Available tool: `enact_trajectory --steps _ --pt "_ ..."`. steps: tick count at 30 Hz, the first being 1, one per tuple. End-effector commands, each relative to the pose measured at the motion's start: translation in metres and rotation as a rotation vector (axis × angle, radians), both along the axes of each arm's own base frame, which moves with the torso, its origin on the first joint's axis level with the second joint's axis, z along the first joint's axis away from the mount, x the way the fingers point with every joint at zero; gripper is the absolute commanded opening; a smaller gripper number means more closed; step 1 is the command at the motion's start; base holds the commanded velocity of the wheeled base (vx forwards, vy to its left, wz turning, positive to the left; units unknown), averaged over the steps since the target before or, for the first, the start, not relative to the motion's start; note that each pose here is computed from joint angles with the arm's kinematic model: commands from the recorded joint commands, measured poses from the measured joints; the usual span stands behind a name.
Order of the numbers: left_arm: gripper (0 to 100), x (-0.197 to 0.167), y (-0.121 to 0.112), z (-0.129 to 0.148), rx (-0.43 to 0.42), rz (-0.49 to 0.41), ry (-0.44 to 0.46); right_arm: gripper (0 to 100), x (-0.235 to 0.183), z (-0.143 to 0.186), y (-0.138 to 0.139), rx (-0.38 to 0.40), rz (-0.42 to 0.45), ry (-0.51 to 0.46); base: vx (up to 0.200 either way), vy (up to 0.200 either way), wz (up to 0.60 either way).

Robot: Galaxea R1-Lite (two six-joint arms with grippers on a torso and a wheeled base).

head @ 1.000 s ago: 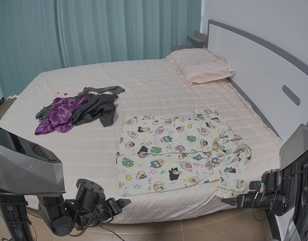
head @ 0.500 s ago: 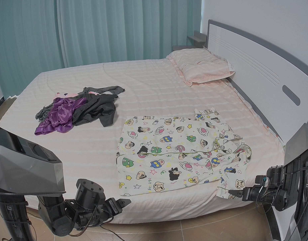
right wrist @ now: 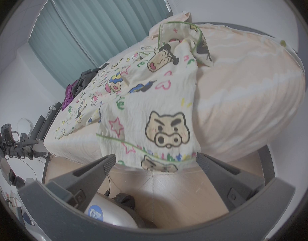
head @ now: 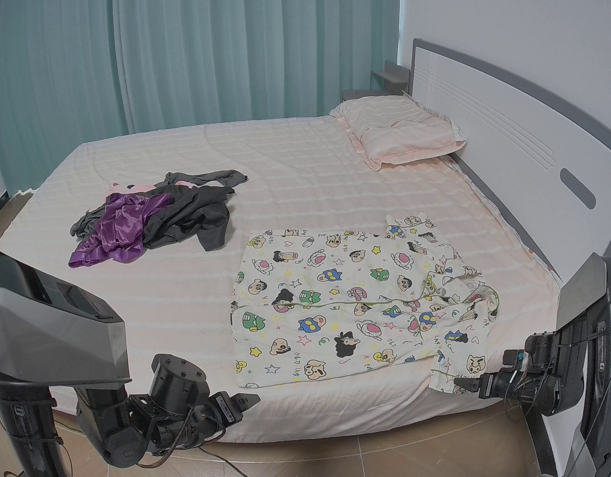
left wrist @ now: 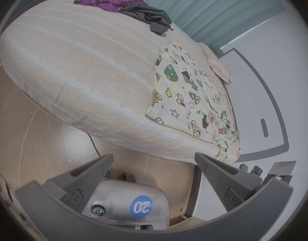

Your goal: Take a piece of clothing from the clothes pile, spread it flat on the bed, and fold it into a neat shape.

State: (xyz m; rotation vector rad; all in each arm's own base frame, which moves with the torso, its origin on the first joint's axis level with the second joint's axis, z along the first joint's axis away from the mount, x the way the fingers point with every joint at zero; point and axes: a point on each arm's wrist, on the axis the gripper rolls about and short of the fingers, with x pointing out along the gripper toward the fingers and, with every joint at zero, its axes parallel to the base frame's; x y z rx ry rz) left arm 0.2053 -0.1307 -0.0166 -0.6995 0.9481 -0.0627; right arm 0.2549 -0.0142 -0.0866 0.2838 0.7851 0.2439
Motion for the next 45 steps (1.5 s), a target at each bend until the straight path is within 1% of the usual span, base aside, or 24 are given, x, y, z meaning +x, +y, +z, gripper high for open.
enact_trajectory --steps 1,4,10,11,14,17,21,24,29,31,33,35,38,41,43,44,45 --pt "100 0.0 0.0 0.0 0.001 -0.001 0.0 100 0.012 -0.001 0.005 -0.004 0.019 -0.049 0.0 0.0 0.0" --pt "100 0.0 0.0 0.0 -0.001 0.0 -0.001 100 0.017 -0.001 0.005 -0.007 0.022 -0.07 0.0 0.0 0.0" --pt "100 0.001 0.0 0.0 0.0 0.003 0.001 100 0.018 0.0 0.007 -0.004 0.029 -0.049 0.0 0.0 0.0" --pt "100 0.001 0.0 0.0 -0.001 0.001 -0.001 0 0.018 0.0 0.007 -0.007 0.027 -0.049 0.0 0.0 0.0" --pt "100 0.0 0.0 0.0 0.0 0.003 0.001 0 0.017 0.0 0.007 -0.012 0.021 -0.052 0.0 0.0 0.0" --pt "100 0.001 0.0 0.0 -0.001 0.003 -0.001 0 0.018 0.0 0.005 -0.038 -0.008 -0.054 0.0 0.0 0.0" --pt "100 0.001 0.0 0.0 -0.001 0.003 -0.001 0 0.018 0.0 0.004 -0.042 -0.017 -0.059 0.0 0.0 0.0" --pt "100 0.001 0.0 0.0 -0.001 0.003 -0.001 0 0.015 0.009 0.002 -0.039 -0.026 -0.082 0.0 0.0 0.0" --pt "100 0.0 0.0 0.0 0.0 0.003 0.001 0 0.022 0.036 0.0 -0.038 -0.038 -0.181 0.0 0.0 0.0" --pt "100 0.001 0.0 0.0 -0.001 0.003 -0.001 0 0.025 0.04 0.0 -0.042 -0.04 -0.202 0.0 0.0 0.0" --pt "100 0.001 0.0 0.0 -0.001 0.003 -0.001 0 0.035 0.044 -0.001 -0.046 -0.043 -0.246 0.0 0.0 0.0" --pt "100 0.001 0.0 0.0 0.0 0.003 0.001 0 0.043 0.046 -0.002 -0.048 -0.046 -0.268 0.0 0.0 0.0" --pt "100 0.001 0.0 0.0 -0.001 0.003 -0.001 0 0.048 0.049 -0.003 -0.053 -0.053 -0.269 0.0 0.0 0.0" --pt "100 0.001 0.0 -0.001 0.001 0.003 0.002 0 0.063 0.055 -0.004 -0.052 -0.06 -0.274 0.0 0.0 0.0" --pt "100 0.001 0.0 -0.001 0.002 0.003 0.003 0 0.069 0.052 -0.005 -0.05 -0.063 -0.252 0.0 0.0 0.0" --pt "100 0.001 0.0 -0.001 0.002 0.003 0.003 100 0.071 0.048 -0.006 -0.051 -0.067 -0.232 0.0 0.0 0.0" --pt "100 0.001 0.0 -0.001 0.002 0.003 0.003 100 0.073 0.046 -0.009 -0.051 -0.074 -0.217 0.0 0.0 0.0"
